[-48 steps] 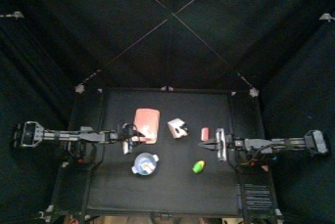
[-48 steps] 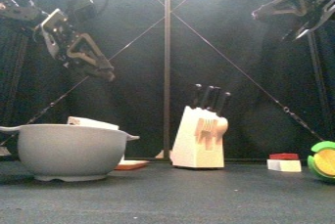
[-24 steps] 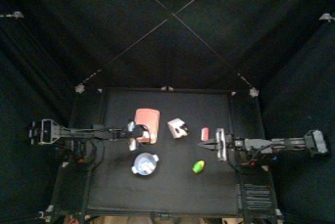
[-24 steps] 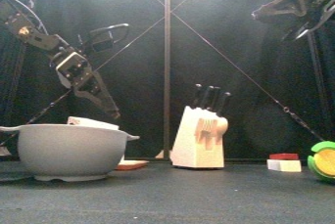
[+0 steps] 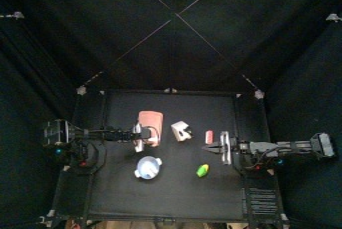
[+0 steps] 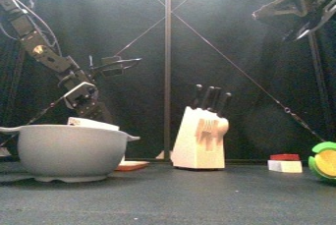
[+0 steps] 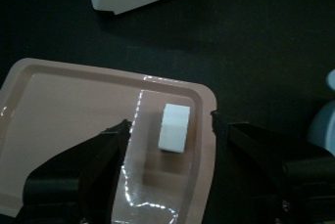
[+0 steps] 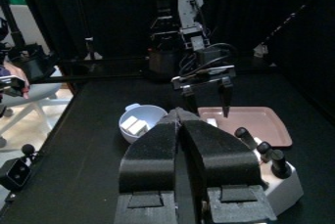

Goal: Grab sushi piece from plate

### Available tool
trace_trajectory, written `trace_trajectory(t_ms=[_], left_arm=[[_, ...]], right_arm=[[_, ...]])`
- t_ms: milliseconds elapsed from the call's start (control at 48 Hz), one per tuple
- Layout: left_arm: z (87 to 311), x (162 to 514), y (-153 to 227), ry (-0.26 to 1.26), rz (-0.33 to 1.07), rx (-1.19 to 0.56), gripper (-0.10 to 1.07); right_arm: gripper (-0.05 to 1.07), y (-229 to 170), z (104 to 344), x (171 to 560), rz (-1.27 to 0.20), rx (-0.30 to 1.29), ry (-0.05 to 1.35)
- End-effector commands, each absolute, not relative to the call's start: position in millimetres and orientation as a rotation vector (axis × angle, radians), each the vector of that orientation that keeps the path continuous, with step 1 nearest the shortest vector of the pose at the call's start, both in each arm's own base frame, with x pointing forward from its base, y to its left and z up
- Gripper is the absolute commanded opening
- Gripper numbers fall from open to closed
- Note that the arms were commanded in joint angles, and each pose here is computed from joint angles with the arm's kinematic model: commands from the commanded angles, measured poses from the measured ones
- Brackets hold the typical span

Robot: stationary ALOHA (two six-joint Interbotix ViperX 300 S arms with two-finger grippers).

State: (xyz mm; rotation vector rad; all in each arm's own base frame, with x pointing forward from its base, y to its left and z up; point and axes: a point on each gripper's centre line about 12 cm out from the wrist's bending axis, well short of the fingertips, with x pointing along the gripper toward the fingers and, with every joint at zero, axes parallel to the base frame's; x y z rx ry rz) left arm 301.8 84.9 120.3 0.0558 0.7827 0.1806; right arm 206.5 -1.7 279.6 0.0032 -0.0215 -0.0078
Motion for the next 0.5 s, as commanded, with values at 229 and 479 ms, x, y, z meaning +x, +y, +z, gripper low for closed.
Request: trace_trajectory(t_ms=[229, 479], left_arm=[[112.6, 311.0, 89.1, 0.803, 0.181, 0.053, 0.97], [109.7, 311.7, 90.9, 0.812, 0.184, 0.05, 0.95]], right_arm=[[0.01, -2.5, 282.3, 208.6, -0.011, 0.005, -0.029], [0.01, -3.1, 281.4, 208.7, -0.014, 0.005, -0.026]])
